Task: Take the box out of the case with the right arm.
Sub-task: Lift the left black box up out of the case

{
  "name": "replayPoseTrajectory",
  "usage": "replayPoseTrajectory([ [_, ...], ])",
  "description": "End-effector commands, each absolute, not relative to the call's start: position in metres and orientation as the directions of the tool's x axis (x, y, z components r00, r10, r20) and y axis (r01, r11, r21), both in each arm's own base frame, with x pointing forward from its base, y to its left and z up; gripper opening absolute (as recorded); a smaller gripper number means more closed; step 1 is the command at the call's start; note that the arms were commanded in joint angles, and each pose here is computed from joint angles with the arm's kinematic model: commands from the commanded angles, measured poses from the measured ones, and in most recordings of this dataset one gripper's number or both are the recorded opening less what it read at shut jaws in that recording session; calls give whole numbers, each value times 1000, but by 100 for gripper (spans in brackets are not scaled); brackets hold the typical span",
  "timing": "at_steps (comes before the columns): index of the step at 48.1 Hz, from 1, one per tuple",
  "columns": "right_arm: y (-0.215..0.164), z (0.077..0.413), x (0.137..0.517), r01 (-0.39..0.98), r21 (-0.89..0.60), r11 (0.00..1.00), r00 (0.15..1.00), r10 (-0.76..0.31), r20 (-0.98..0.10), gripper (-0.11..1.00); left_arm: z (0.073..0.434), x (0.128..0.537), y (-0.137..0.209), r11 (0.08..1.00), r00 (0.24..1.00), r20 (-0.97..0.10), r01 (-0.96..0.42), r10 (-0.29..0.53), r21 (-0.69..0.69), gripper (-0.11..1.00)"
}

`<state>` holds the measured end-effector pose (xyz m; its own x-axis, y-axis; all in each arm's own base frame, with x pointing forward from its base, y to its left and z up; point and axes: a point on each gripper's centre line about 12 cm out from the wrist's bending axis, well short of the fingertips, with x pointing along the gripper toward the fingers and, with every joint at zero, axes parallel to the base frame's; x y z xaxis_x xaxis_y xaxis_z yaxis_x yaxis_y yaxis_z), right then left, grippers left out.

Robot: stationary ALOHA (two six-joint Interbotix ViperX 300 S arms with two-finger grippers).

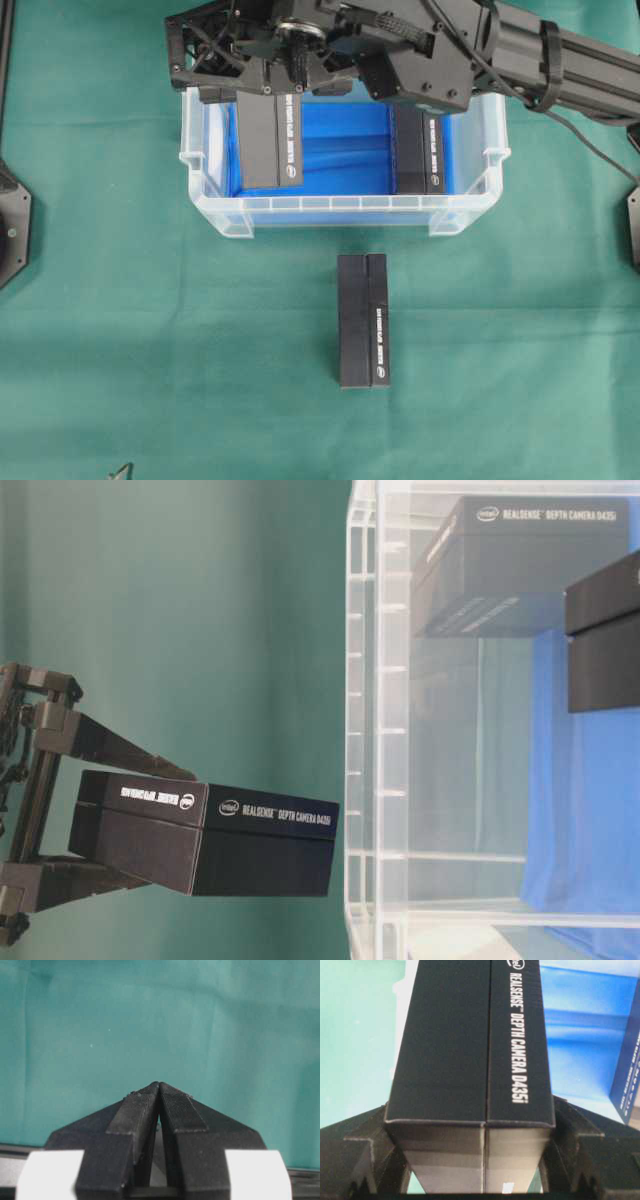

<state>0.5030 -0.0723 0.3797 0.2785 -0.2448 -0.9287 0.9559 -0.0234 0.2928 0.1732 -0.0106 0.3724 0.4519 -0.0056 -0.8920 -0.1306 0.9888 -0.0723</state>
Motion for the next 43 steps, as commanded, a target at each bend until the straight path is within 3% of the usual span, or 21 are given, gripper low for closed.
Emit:
replayPoseTrajectory([
  [1,-70,425,482,921,390,-17,372,-260,-891,68,382,175,-10,989,479,-878,-130,-5,-77,0],
  [43,-70,426,482,919,395,-17,377,-265,-888,68,381,175,-10,989,478,-878,-131,-3,-75,0],
])
